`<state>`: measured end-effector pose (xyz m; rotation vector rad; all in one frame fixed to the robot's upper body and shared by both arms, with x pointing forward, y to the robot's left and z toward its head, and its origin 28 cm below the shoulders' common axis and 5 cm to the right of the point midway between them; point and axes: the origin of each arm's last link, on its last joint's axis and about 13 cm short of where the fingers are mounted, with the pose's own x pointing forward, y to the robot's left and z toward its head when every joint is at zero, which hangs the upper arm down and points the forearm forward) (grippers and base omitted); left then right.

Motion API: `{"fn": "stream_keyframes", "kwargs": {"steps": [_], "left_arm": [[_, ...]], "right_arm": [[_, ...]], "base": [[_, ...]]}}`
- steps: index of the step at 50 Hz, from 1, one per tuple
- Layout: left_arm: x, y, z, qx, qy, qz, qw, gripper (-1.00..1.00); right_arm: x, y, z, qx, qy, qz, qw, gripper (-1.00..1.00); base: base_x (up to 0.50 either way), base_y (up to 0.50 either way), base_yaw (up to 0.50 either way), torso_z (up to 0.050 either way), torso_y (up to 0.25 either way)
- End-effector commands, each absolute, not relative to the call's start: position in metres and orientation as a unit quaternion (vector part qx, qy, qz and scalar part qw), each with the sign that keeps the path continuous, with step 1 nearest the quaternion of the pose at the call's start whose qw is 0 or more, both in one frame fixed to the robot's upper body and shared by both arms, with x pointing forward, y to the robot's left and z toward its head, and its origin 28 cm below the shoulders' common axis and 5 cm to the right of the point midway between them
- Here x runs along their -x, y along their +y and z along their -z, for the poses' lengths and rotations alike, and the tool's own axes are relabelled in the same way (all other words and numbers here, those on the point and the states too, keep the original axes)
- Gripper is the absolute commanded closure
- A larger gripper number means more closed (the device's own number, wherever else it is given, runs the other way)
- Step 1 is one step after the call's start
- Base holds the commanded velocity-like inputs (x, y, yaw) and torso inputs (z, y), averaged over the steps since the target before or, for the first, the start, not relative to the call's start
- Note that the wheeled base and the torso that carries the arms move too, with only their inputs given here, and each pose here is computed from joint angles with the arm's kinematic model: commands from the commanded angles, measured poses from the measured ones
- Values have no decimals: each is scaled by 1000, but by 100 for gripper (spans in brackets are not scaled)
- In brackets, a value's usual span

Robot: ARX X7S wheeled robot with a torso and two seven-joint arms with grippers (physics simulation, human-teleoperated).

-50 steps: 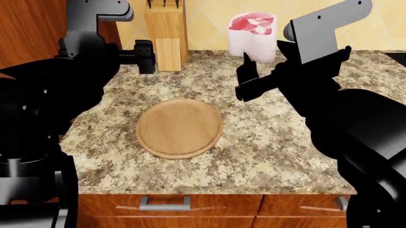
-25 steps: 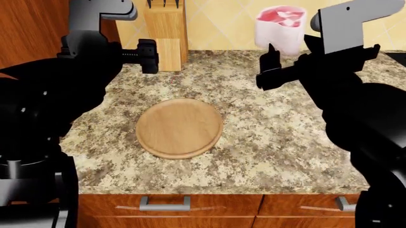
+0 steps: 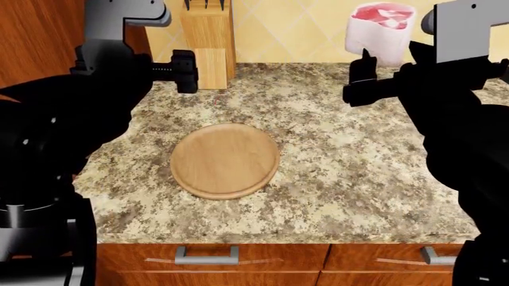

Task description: Place the steak on the rack of the oven.

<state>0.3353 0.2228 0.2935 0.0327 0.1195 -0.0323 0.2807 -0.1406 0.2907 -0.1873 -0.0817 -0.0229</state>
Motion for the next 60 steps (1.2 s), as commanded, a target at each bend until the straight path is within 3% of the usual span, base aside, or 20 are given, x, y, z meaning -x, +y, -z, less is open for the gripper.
{"fn": "stream_keyframes", "kwargs": {"steps": [1,30,60], "left_arm": [[-334,224,-292,-15,60,15,998,-100],[-331,222,-292,-19,59,15,998,-100],[-331,222,-294,-21,58,16,998,-100]], "right_arm": [[-280,-144,-293,92,-47,25,994,100],[-283,-143,-287,93,-39,21,995,100],[-281,-145,-286,91,-40,21,995,100]], "base": [[0,0,0,0,0],[-6,3,0,1,1],[-329,134,0,0,0]]}}
